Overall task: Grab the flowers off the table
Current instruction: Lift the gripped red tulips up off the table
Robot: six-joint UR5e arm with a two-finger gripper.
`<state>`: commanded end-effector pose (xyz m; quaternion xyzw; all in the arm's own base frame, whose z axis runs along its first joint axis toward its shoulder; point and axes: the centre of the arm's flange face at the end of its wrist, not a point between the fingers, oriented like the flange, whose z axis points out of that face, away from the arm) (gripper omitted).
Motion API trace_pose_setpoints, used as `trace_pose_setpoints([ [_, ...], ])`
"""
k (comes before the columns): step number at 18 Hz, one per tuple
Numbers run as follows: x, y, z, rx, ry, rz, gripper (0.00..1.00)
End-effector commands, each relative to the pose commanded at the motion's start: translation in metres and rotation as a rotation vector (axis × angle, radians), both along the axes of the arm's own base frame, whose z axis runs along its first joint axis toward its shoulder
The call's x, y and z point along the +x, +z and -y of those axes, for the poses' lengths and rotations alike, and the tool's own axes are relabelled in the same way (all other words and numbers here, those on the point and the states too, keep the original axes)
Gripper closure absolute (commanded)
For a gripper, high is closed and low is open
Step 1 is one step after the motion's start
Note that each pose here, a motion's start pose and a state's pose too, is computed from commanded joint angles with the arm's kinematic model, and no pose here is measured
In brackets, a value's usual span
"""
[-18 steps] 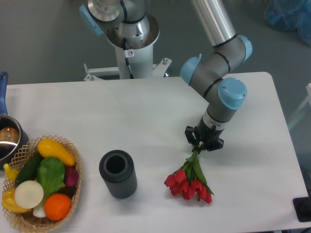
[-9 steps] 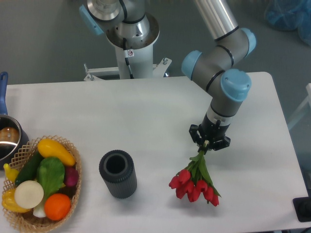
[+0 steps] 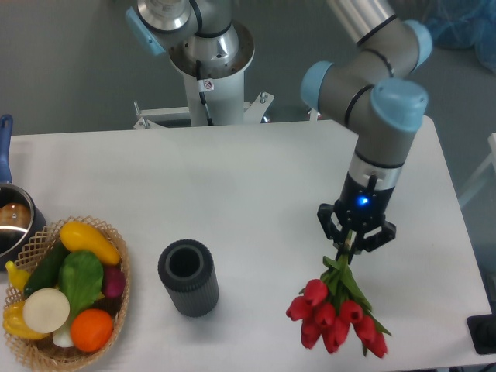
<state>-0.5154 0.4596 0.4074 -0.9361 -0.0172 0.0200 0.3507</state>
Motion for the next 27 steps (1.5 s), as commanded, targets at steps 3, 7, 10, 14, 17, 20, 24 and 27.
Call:
trace_pose_setpoints([
  [3,0.006,0.026,-0.001,0.110,-0.043,0.012,0.83],
  [7,0.012,0.045,0.001,0.250,-0.099,0.060,0.83],
  [10,0.014,0.053,0.006,0.312,-0.115,0.089,0.83],
  [14,0.011,0.065,0.021,0.365,-0.112,0.100,0.83],
  [17,0.010,0.067,0.024,0.388,-0.116,0.110,0.83],
  [20,0.010,0.069,0.026,0.389,-0.113,0.107,0.83],
  [24,0.011,0.072,0.040,0.394,-0.099,0.098,0.83],
  [27,0.010,0.073,0.042,0.407,-0.103,0.102,0.83],
])
